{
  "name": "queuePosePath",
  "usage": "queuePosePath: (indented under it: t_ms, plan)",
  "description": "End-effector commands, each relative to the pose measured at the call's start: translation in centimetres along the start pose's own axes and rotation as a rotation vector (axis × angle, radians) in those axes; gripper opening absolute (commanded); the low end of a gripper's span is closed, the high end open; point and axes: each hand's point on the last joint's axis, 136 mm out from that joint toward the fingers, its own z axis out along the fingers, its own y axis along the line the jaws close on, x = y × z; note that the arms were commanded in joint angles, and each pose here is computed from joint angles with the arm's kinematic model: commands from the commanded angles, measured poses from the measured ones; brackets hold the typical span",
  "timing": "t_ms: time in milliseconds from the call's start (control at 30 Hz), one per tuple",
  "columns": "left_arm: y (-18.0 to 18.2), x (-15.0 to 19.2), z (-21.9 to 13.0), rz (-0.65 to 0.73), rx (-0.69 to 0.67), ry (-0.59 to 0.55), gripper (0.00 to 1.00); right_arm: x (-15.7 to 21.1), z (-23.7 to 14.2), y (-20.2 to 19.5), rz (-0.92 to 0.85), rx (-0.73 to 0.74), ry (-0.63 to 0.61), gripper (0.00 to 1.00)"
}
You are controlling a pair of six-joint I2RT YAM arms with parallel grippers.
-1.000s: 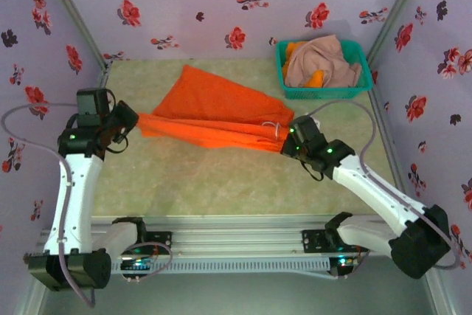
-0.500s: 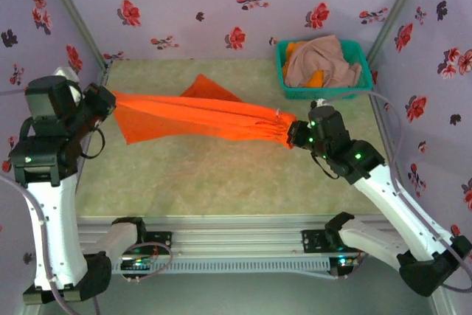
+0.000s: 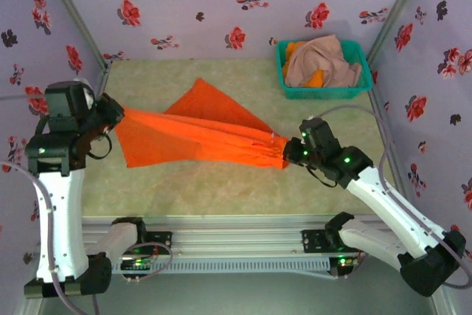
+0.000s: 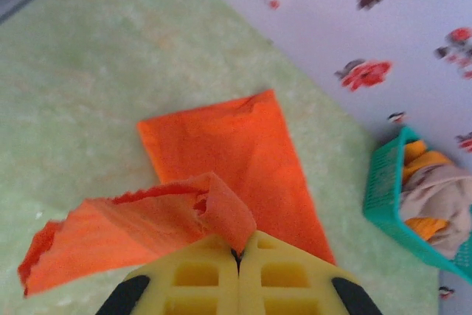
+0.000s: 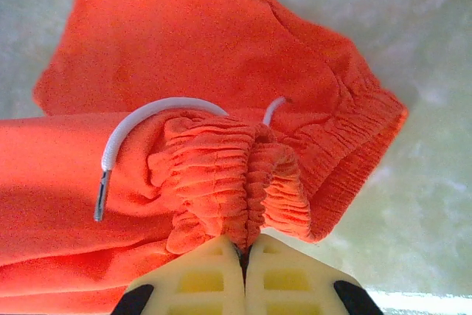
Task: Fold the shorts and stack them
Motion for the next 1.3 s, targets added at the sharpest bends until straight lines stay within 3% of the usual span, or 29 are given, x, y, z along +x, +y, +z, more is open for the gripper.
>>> queuePosePath:
  t_ms: [0, 333, 600, 767, 900, 933, 1067, 1167, 1267]
  plan:
    - [0.1, -1.0, 1.7, 0.013, 0.003, -0.046, 0.00, 0.8, 0.5, -0.3, 0.067, 0.001, 0.027, 0.00]
    - [-3.4, -3.9, 9.3, 0.018, 0.023, -0.018, 0.00, -2.2, 0.3, -0.2, 0.286, -0.008, -0.138, 0.00]
    - [-7.5, -1.8, 17.7, 0.116, 0.003, 0.123, 0.00, -0.4, 2.0, -3.3, 0.525, 0.012, -0.154, 0.00]
    - [-7.3, -0.7, 19.4, 0.132, -0.012, 0.142, 0.00, 0.0, 2.2, -4.7, 0.467, 0.086, -0.154, 0.00]
    - [-5.9, -0.4, 18.0, 0.162, -0.040, 0.113, 0.00, 2.0, 3.7, -4.1, 0.342, 0.113, -0.008, 0.00]
    - [-5.4, -0.3, 17.6, 0.171, -0.049, 0.107, 0.00, 2.7, 4.1, -4.0, 0.296, 0.125, 0.045, 0.02]
    - [-2.1, 1.1, 14.9, 0.187, -0.102, 0.080, 0.00, 5.7, 4.6, -3.8, 0.041, 0.194, 0.228, 0.30]
    - [0.8, 2.5, 12.3, 0.183, -0.145, 0.049, 0.00, 5.2, 3.5, -3.1, -0.071, 0.179, 0.208, 0.43]
    - [3.6, 3.6, 9.9, 0.176, -0.190, 0.017, 0.00, 3.6, 2.0, -1.0, -0.098, 0.072, 0.124, 0.60]
